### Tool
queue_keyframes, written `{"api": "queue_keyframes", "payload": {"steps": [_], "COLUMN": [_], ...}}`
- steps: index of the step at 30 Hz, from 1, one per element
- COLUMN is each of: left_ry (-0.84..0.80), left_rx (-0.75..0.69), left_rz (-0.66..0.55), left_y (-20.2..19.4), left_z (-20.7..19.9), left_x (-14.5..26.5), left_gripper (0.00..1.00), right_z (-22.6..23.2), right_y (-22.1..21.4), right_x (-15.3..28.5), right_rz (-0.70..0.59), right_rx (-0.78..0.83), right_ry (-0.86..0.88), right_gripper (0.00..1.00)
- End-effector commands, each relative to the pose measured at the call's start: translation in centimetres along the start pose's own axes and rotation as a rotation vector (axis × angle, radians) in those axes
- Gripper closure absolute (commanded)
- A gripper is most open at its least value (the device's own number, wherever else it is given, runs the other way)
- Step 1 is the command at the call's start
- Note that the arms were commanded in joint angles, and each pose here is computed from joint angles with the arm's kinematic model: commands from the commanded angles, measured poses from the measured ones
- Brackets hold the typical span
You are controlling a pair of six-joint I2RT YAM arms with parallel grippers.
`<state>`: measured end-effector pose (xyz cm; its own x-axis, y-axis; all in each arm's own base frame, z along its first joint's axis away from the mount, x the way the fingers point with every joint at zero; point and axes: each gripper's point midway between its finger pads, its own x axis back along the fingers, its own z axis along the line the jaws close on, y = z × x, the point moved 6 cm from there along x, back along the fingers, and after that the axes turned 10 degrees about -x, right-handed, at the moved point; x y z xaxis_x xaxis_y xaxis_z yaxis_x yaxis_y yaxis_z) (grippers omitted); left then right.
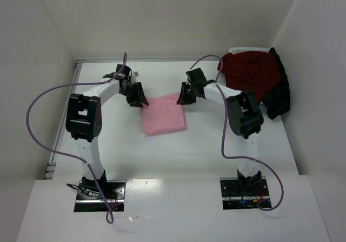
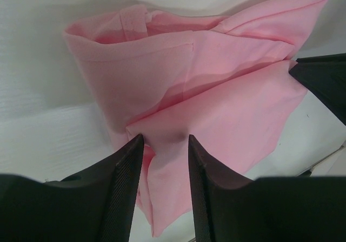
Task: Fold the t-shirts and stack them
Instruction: Smooth out wrinkles on the folded tshirt
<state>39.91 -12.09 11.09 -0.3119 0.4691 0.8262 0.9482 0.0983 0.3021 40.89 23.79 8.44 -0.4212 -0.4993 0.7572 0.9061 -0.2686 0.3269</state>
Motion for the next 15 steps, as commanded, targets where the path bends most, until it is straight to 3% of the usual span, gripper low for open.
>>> {"api": "queue_keyframes", "payload": {"steps": [1,2,3,7,15], "left_ry": [-0.035,-0.035,-0.045,-0.048,-0.056], "left_rx": [-0.003,0.006,0.006,0.011,-0.02], "left_rz": [-0.007,-0.007,-0.004,-0.015,-0.078], "left_y": [0.0,0.0,-0.2,0.2,1.6], "left_z": [-0.4,-0.5,-0.5,-0.7,-2.1], "left_x": [-0.1,0.0,-0.2,0.0,2.4], "left_gripper": [0.54,0.56,0.68,1.0,1.0], "right_z": [1.4,1.3,1.5,1.9,5.4], "right_y": [-0.5,-0.5,-0.4,-0.2,2.4], "right_x": [1.9,1.8,2.1,2.7,6.2], "right_rz": [0.005,0.001,-0.009,-0.022,-0.13], "right_rx": [0.006,-0.003,0.001,0.007,0.038], "right_ry": [0.048,0.051,0.06,0.071,0.152], "right_gripper": [0.78,0.82,0.84,1.0,1.0]}}
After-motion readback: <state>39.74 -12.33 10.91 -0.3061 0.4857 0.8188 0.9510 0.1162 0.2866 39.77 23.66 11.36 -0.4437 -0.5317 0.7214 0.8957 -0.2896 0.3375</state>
